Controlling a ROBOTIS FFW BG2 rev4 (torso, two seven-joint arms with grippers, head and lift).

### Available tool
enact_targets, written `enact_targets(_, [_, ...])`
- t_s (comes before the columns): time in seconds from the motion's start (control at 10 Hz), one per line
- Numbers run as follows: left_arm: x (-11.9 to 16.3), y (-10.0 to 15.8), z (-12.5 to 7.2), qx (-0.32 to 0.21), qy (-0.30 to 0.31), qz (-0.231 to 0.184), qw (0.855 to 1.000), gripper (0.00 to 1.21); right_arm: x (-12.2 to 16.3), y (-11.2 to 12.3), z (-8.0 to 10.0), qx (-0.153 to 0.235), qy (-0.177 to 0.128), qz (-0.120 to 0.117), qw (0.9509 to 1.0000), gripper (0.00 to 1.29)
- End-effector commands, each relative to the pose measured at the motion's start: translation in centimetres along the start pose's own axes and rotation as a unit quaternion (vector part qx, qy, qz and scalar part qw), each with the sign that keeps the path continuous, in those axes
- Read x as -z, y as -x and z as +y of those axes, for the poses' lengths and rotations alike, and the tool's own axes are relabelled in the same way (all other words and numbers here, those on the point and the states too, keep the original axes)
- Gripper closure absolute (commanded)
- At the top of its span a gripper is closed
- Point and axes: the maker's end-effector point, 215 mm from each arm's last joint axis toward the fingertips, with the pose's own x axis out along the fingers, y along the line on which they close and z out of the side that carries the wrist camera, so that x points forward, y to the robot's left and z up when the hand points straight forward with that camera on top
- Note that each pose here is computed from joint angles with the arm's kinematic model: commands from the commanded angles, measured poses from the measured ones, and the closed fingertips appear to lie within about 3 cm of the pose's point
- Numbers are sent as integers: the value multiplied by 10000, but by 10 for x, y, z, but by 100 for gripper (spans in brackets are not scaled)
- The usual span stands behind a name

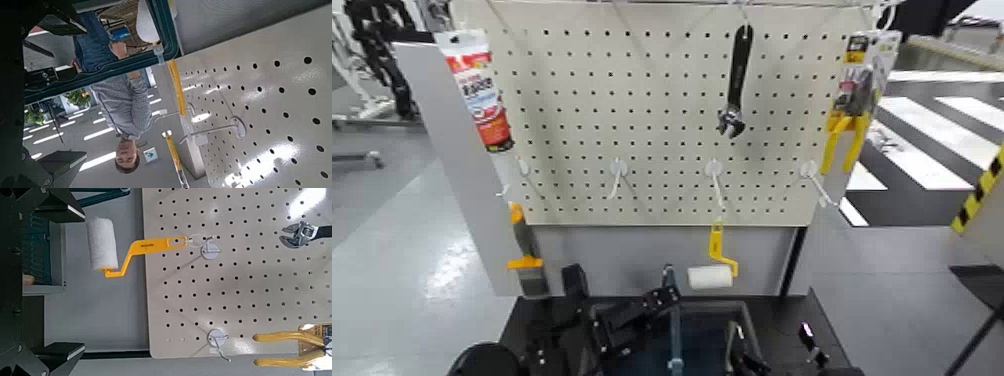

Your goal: Grasp the handle of the crate.

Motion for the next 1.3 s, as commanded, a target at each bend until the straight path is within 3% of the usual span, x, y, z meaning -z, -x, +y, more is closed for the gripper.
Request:
enact_targets(0.1, [4,-1,1,3,82,49,10000,55,0,0,0,4,-9,3,10000,15])
enact_targets(0.2, [6,-1,2,5,117,65,9999,78,0,0,0,4,-12,-12,10000,15])
enact_targets(0.3, [8,-1,2,-4,139,100,9999,82,0,0,0,4,-12,-12,10000,15])
enact_targets(0.4, [10,-1,4,-13,165,106,9998,114,-1,0,1,-3,-16,-26,10000,15])
enact_targets(0.5, [11,-1,5,-19,183,122,9998,119,-1,0,1,-3,-15,-18,10000,15])
enact_targets(1.3, [32,-8,-5,170,382,187,9989,119,0,1,-2,32,-27,-21,10000,15])
